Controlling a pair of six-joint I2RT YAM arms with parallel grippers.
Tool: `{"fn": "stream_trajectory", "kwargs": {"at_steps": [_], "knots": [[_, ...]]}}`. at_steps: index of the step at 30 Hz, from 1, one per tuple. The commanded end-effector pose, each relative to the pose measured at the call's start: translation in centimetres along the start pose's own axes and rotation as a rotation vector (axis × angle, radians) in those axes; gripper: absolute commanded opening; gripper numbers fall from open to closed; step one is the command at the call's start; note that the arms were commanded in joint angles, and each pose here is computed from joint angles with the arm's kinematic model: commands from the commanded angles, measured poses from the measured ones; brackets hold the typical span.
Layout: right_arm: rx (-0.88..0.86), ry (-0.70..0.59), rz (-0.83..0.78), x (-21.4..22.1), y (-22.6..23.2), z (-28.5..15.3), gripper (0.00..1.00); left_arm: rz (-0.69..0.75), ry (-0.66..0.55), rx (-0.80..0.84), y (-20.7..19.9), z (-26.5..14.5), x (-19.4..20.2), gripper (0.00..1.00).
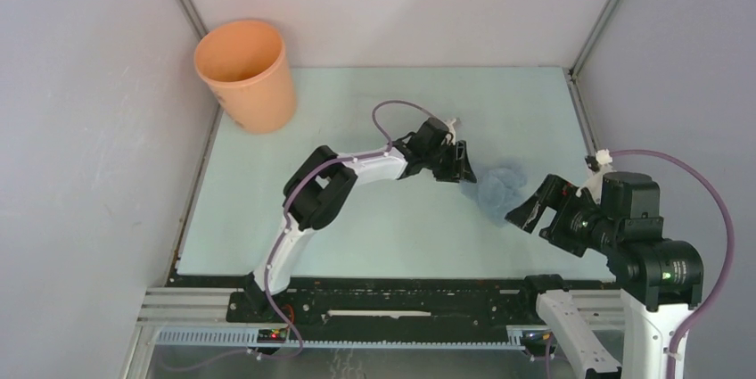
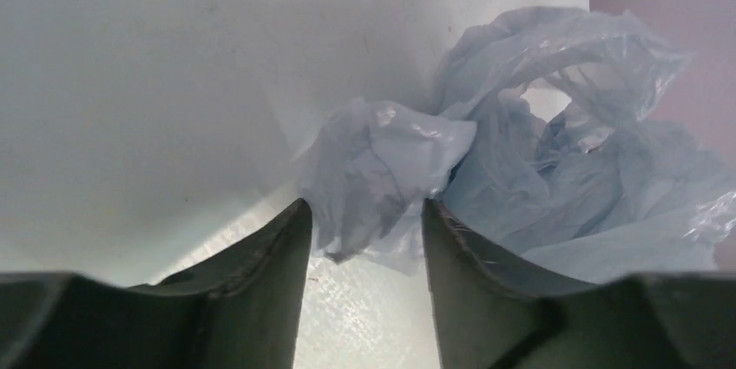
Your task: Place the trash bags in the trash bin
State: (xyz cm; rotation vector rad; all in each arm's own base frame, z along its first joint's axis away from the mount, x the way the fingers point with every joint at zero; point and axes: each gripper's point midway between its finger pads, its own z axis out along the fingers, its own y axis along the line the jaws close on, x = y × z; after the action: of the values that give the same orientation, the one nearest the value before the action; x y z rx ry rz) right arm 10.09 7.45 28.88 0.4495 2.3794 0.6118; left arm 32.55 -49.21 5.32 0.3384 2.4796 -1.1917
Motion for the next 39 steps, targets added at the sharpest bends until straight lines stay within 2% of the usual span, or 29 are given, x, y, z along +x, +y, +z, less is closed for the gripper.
{"fn": "stream_trajectory", "kwargs": {"at_steps": [1, 4, 6, 9, 14, 17, 21, 24, 27, 30, 33, 39], "knots": [[-0.005, 0.005, -0.021, 0.1, -0.2, 0.5, 0.96, -0.029, -0.030, 0.109, -2.5, 0.2, -1.5, 0.34], [-0.001, 0.033, -0.024, 0.6, -0.5, 1.1, 0.96, -0.029, -0.075, 0.102, -3.1, -1.9, -2.2, 0.11], [0.008, 0.053, -0.030, 0.7, -0.8, 1.6, 0.96, -0.001, -0.122, 0.065, -3.6, -4.8, -2.8, 0.01], [0.002, 0.096, -0.037, 0.8, -1.0, 3.1, 0.96, 0.019, -0.198, 0.068, -5.8, -11.1, -2.7, 0.00], [-0.067, 0.152, -0.039, 0.3, 0.2, 6.6, 0.94, -0.001, -0.282, 0.064, -7.0, -19.7, 0.4, 0.00], [-0.101, 0.192, -0.071, 0.2, 2.0, 9.3, 0.94, -0.011, -0.301, 0.014, -6.8, -23.2, 2.6, 0.00], [-0.126, 0.279, -0.087, 0.9, 4.9, 12.5, 0.95, -0.003, -0.284, 0.069, -8.2, -26.1, 4.2, 0.00], [-0.160, 0.294, -0.082, 0.3, 6.0, 14.6, 0.92, 0.029, -0.280, 0.142, -9.3, -27.6, 4.5, 0.00], [-0.274, 0.315, -0.059, -1.0, 7.7, 15.7, 0.90, 0.166, -0.268, 0.217, -10.8, -28.4, 4.7, 0.00], [-0.337, 0.321, 0.029, -3.2, 7.6, 16.2, 0.90, 0.249, -0.199, 0.150, -9.4, -28.2, 4.9, 0.00], [-0.376, 0.305, 0.098, -5.3, 7.2, 16.8, 0.93, 0.304, -0.174, 0.169, -9.3, -28.1, 4.1, 0.00], [-0.342, 0.437, 0.192, -4.5, 7.2, 19.2, 0.93, 0.485, -0.064, 0.133, -9.7, -27.2, 2.8, 0.00]]}}
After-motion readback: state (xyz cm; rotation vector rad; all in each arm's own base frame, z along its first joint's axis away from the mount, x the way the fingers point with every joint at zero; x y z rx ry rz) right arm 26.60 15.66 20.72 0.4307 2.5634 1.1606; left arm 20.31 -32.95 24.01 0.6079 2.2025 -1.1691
